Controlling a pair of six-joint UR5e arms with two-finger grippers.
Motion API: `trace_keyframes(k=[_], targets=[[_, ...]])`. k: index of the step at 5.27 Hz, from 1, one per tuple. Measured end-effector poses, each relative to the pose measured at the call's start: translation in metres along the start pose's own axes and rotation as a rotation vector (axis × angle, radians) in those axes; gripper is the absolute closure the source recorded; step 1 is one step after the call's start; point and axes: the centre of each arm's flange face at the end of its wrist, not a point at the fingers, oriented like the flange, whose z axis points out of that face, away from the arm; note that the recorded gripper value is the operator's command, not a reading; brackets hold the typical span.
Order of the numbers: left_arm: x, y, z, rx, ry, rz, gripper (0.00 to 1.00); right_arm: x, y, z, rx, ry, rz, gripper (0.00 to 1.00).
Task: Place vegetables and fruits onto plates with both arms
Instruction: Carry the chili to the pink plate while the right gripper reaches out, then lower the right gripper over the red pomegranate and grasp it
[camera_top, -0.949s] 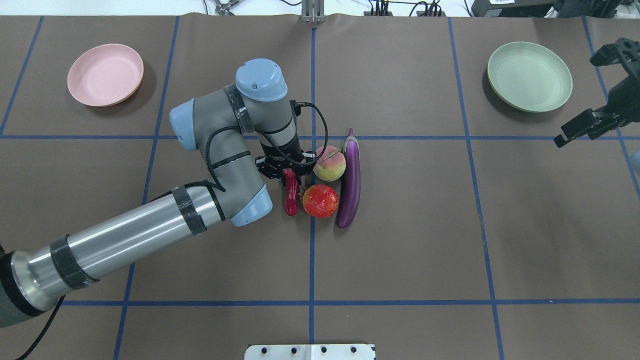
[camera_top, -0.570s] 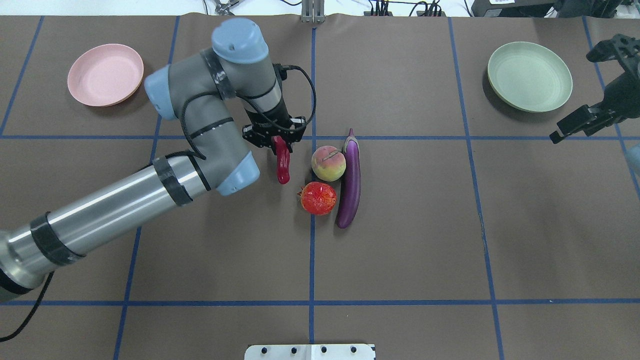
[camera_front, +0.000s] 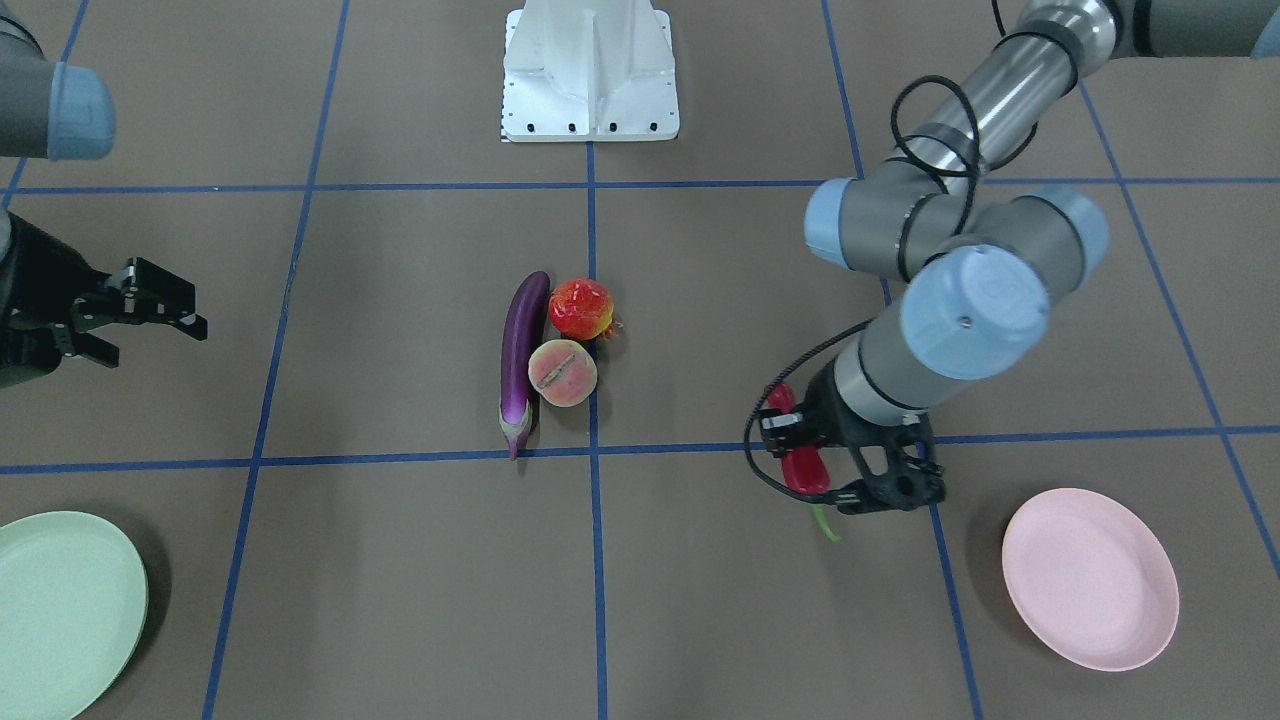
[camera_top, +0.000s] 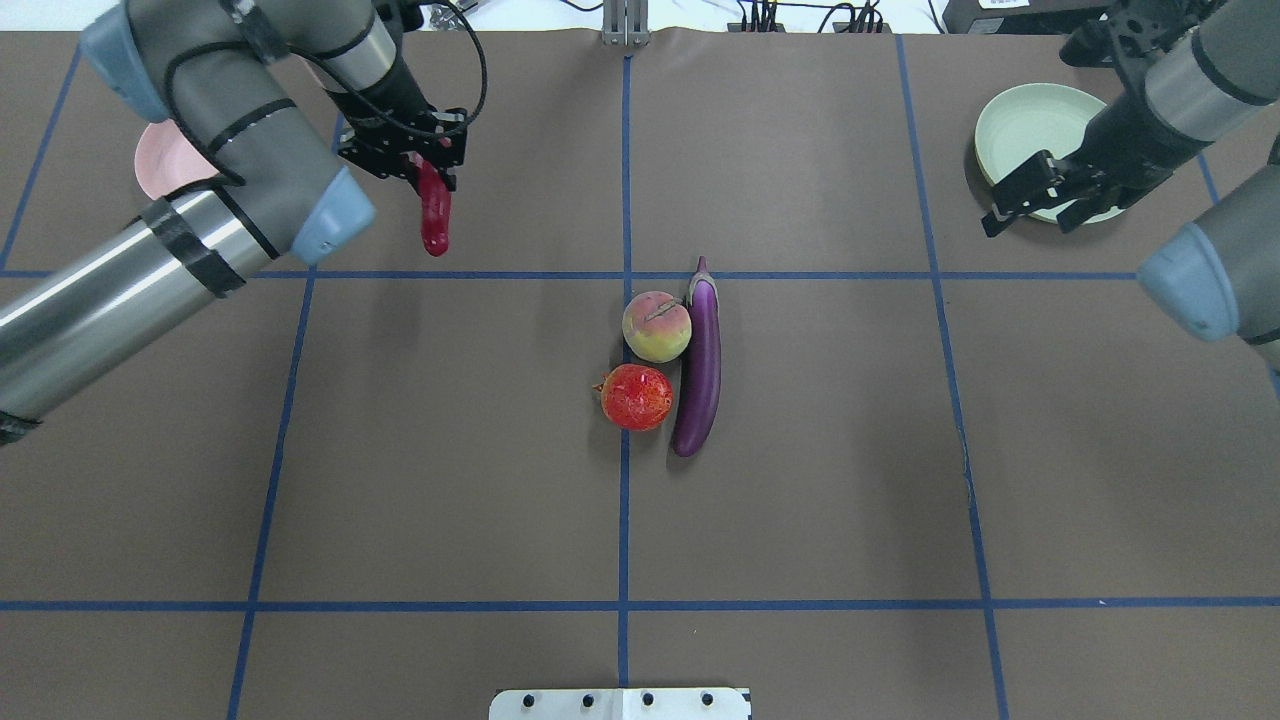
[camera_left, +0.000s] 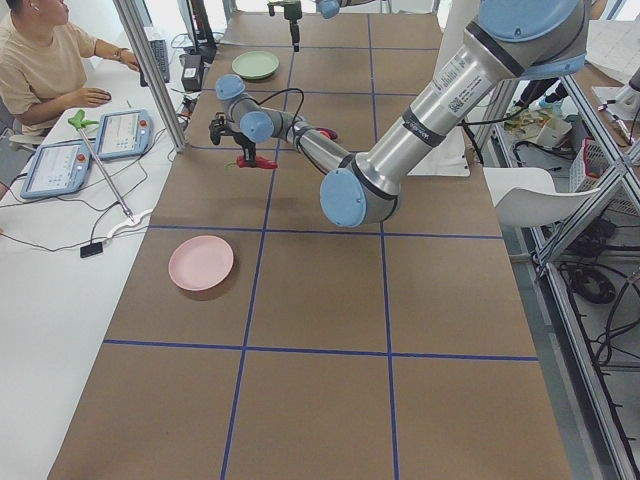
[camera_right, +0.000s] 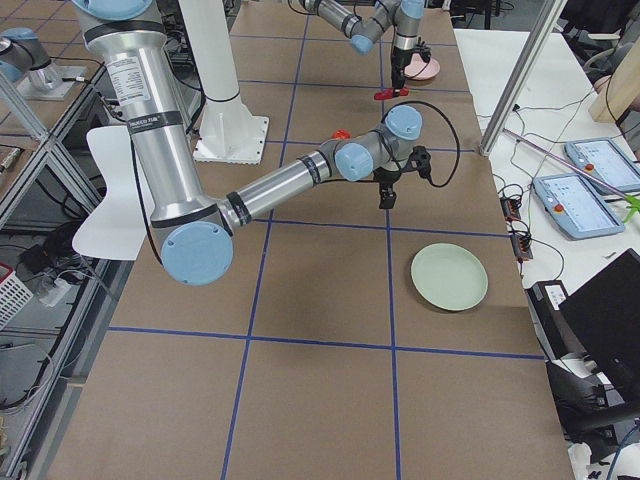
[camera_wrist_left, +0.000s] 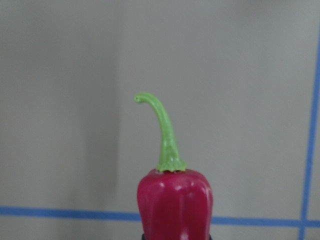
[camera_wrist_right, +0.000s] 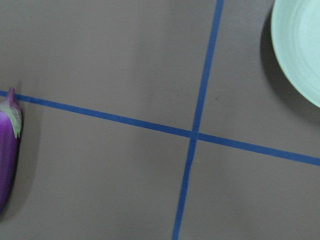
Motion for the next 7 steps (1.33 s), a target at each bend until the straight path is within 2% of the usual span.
trace_keyframes(k=[1, 3, 4, 5, 6, 7], targets=[[-0.056, -0.028, -0.006, 0.013, -0.038, 0.009, 1.00, -0.062, -0.005, 0.012, 0.021, 0.001, 0.033, 0.00], [-0.162, -0.093, 0.001, 0.021, -0.165, -0.154, 1.00, -0.168, 0.011, 0.037, 0.069, -0.023, 0.063, 0.00], [-0.199, -0.115, 0.004, 0.051, -0.235, -0.246, 0.96, -0.206, 0.024, 0.049, 0.089, -0.030, 0.070, 0.00], [-0.233, -0.128, 0.009, 0.098, -0.282, -0.314, 0.43, -0.240, 0.035, 0.059, 0.113, -0.037, 0.104, 0.00], [-0.258, -0.137, 0.012, 0.135, -0.304, -0.340, 0.00, -0.272, 0.048, 0.074, 0.139, -0.033, 0.137, 0.00], [-0.268, -0.143, 0.007, 0.156, -0.304, -0.345, 0.00, -0.290, 0.056, 0.088, 0.144, -0.026, 0.168, 0.00]])
